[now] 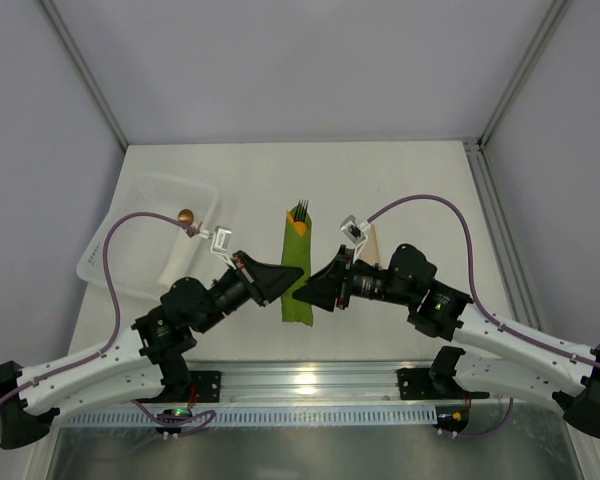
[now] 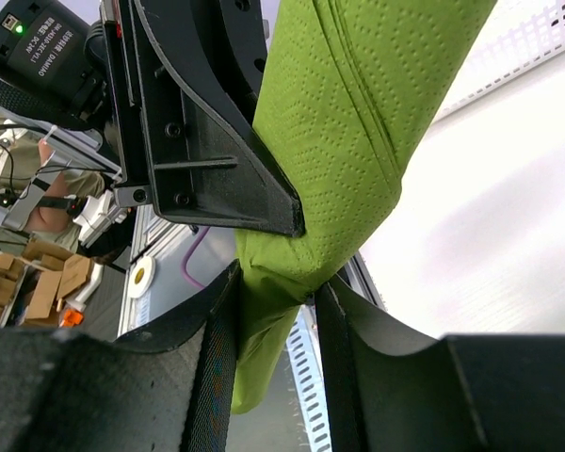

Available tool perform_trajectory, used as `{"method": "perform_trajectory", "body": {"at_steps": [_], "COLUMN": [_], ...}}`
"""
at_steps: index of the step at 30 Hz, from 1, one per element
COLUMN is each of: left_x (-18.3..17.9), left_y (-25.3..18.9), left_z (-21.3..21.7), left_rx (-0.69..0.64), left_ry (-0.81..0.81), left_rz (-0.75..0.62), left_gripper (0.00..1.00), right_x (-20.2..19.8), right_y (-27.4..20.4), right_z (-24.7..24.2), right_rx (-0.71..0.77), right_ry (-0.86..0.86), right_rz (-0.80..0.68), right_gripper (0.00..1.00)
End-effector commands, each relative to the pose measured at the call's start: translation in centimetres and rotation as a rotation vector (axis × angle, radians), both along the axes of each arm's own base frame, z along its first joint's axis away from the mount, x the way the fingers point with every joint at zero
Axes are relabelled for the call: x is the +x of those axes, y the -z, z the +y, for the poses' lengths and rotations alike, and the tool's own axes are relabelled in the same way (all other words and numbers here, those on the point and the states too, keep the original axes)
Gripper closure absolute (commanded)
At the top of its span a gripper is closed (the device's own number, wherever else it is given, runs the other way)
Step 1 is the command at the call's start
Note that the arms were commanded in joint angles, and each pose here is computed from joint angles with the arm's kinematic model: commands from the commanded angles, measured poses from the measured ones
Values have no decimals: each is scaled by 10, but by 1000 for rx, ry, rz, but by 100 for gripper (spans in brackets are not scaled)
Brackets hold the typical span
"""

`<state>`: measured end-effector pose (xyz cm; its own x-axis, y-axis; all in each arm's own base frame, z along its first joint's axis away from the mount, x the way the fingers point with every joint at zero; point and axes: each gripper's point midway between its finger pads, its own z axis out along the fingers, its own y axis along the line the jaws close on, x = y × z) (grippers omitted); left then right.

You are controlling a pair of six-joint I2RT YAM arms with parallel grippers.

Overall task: Place the utensils on the paper napkin and roll it up
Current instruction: Roll the napkin.

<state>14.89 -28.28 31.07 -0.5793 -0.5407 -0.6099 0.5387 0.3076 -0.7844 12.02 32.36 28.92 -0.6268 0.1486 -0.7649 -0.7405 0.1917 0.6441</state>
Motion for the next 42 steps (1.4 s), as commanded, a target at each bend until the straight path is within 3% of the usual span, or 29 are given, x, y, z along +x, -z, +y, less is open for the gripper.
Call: {"method": "perform_trajectory", "body": {"at_steps": [1, 7, 9, 10, 13, 20, 21, 25, 30, 34, 42], "left_x": [-5, -8, -9, -9, -11, -12, -12, -12, -12, -12, -15], "left_y": [-17, -21, -22, -22, -24, -25, -24, -20, -17, -17, -4], "left_z": [1, 6, 6, 6, 5, 4, 4, 7, 4, 4, 10], "left_rx": [-66, -89, -93, -94, -99, -103, -102, -94, -82, -73, -70], "left_ry": [21, 25, 26, 29, 35, 48, 46, 38, 47, 46, 42], "left_rz": [-34, -34, -36, -37, -41, -44, -45, -40, -37, -39, -17], "left_gripper": [100, 100, 100, 100, 100, 99, 97, 71, 59, 39, 27], "right_x": [1, -2, -4, -5, -7, -10, -12, -16, -16, -19, -24], "right_y": [-24, -28, -30, -33, -34, -32, -33, -35, -27, -24, -29], "right_z": [2, 3, 4, 4, 7, 9, 8, 6, 10, 11, 5], "right_rx": [78, 115, 126, 136, 149, 166, 171, 167, 105, 93, 82], "right_ry": [4, -11, -27, -35, -59, -84, -90, -110, -126, -155, -160], "right_rz": [-49, -67, -66, -69, -59, -50, -58, -79, -91, -95, -127], "right_gripper": [61, 62, 70, 82, 96, 96, 97, 96, 97, 96, 96]}}
